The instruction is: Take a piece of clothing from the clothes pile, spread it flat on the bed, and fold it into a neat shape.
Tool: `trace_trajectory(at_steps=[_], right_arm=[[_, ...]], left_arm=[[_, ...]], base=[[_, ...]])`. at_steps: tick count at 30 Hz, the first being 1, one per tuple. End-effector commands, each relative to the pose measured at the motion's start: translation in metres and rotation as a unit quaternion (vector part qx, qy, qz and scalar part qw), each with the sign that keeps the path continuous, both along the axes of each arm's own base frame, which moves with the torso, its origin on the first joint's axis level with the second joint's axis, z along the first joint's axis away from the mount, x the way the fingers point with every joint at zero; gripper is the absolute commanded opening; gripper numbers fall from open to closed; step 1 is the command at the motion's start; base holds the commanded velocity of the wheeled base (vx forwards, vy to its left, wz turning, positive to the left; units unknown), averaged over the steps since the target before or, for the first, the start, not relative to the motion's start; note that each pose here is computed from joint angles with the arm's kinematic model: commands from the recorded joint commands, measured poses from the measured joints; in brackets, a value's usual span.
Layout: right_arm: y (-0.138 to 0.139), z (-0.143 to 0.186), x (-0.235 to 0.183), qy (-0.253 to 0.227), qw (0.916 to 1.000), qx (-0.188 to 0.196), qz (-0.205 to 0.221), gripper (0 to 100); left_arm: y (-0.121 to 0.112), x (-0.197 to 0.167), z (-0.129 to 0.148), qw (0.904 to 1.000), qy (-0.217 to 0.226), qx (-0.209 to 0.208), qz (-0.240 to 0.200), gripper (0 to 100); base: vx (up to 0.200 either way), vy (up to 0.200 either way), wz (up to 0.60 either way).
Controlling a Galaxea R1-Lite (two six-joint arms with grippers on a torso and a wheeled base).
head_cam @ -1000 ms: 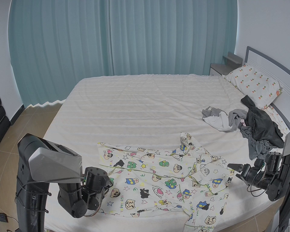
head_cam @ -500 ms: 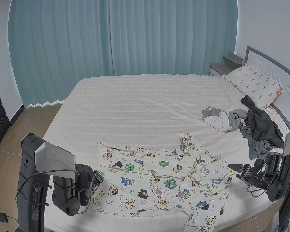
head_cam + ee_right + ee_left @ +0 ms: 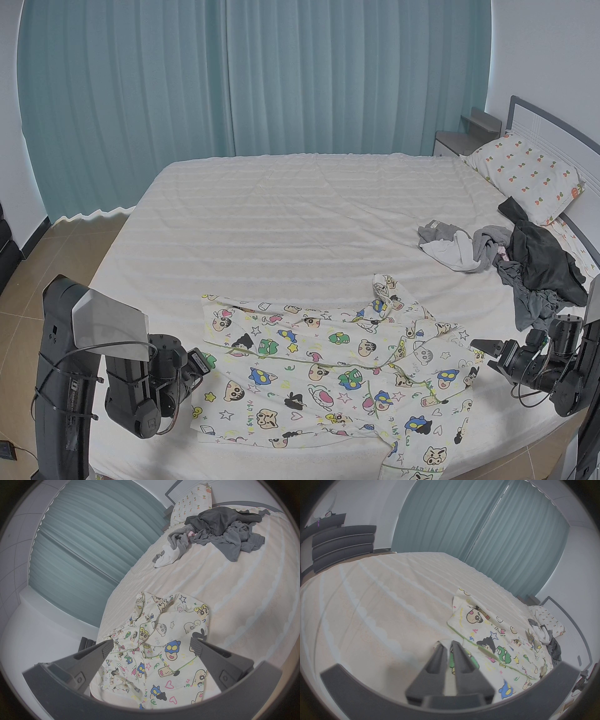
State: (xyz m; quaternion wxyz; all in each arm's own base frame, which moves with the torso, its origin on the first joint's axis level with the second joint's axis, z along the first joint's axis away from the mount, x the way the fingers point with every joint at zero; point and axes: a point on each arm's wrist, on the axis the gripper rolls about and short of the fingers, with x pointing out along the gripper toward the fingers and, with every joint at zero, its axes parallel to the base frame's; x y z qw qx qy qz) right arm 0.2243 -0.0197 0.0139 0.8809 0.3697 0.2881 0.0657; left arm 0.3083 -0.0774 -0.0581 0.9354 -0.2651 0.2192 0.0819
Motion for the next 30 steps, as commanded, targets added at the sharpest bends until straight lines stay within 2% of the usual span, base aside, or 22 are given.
trace_trajectory(at_steps=[1,5,12,13,14,15,16,17,18,20,21,22,25,28,29,30], right_arm=[[0.0,0.0,0.0,-0.003,1.0,0.0,0.0,100],[-0.002,0.0,0.001,-0.003,1.0,0.0,-0.004,100],[-0.003,0.0,0.0,-0.004,1.0,0.007,0.005,100],[-0.004,0.0,0.0,-0.004,1.0,0.007,0.002,100],[-0.004,0.0,0.0,-0.004,1.0,0.007,0.002,100],[-0.004,0.0,0.0,-0.004,1.0,0.007,0.002,100],[-0.004,0.0,0.0,-0.004,1.0,0.007,0.002,100],[-0.004,0.0,0.0,-0.004,1.0,0.007,0.002,100],[-0.004,0.0,0.0,-0.004,1.0,0.007,0.002,100],[-0.004,0.0,0.0,-0.003,1.0,0.007,0.002,100],[-0.004,0.0,0.0,-0.003,1.0,0.007,0.002,100],[-0.004,-0.001,0.0,-0.002,1.0,0.007,0.002,100],[-0.004,0.0,0.0,-0.002,1.0,0.007,0.002,100],[-0.004,-0.001,0.0,-0.002,1.0,0.008,0.003,100],[-0.004,-0.001,0.0,-0.002,1.0,0.008,0.003,100],[-0.004,-0.001,0.0,-0.002,1.0,0.008,0.003,100]], left_arm=[[0.009,0.012,0.003,0.9996,-0.023,-0.006,0.017,100],[0.02,0.007,0.009,0.9996,-0.017,-0.011,0.019,100],[0.047,-0.02,0.026,0.9979,0.017,-0.048,-0.04,100],[0.052,-0.033,0.029,0.9948,0.036,-0.06,-0.074,100],[0.052,-0.033,0.029,0.9948,0.036,-0.06,-0.074,100],[0.053,-0.05,0.03,0.9886,0.064,-0.062,-0.122,100],[0.053,-0.061,0.028,0.9834,0.082,-0.058,-0.151,100],[0.053,-0.061,0.028,0.9834,0.082,-0.058,-0.151,100],[0.053,-0.079,0.026,0.9726,0.11,-0.041,-0.201,100],[0.056,-0.094,0.024,0.9606,0.13,-0.01,-0.245,100],[0.056,-0.095,0.024,0.9597,0.131,-0.008,-0.249,100],[0.058,-0.096,0.021,0.9525,0.131,0.024,-0.274,100],[0.06,-0.097,0.015,0.9438,0.134,0.057,-0.297,100],[0.061,-0.097,0.014,0.9348,0.128,0.08,-0.322,100],[0.061,-0.097,0.014,0.9348,0.128,0.08,-0.322,100],[0.059,-0.099,0.009,0.9119,0.116,0.109,-0.378,100]], base=[[0.0,0.0,0.0],[0.0,0.0,0.0],[0.0,0.0,0.0],[0.0,0.0,0.0],[0.0,0.0,0.0],[0.0,0.0,0.0],[0.0,0.0,0.0],[0.0,0.0,0.0],[0.0,0.0,0.0],[0.0,0.0,0.0],[0.0,0.0,0.0],[0.0,0.0,0.0],[0.0,0.0,0.0],[0.0,0.0,0.0],[0.0,0.0,0.0],[0.0,0.0,0.0]])
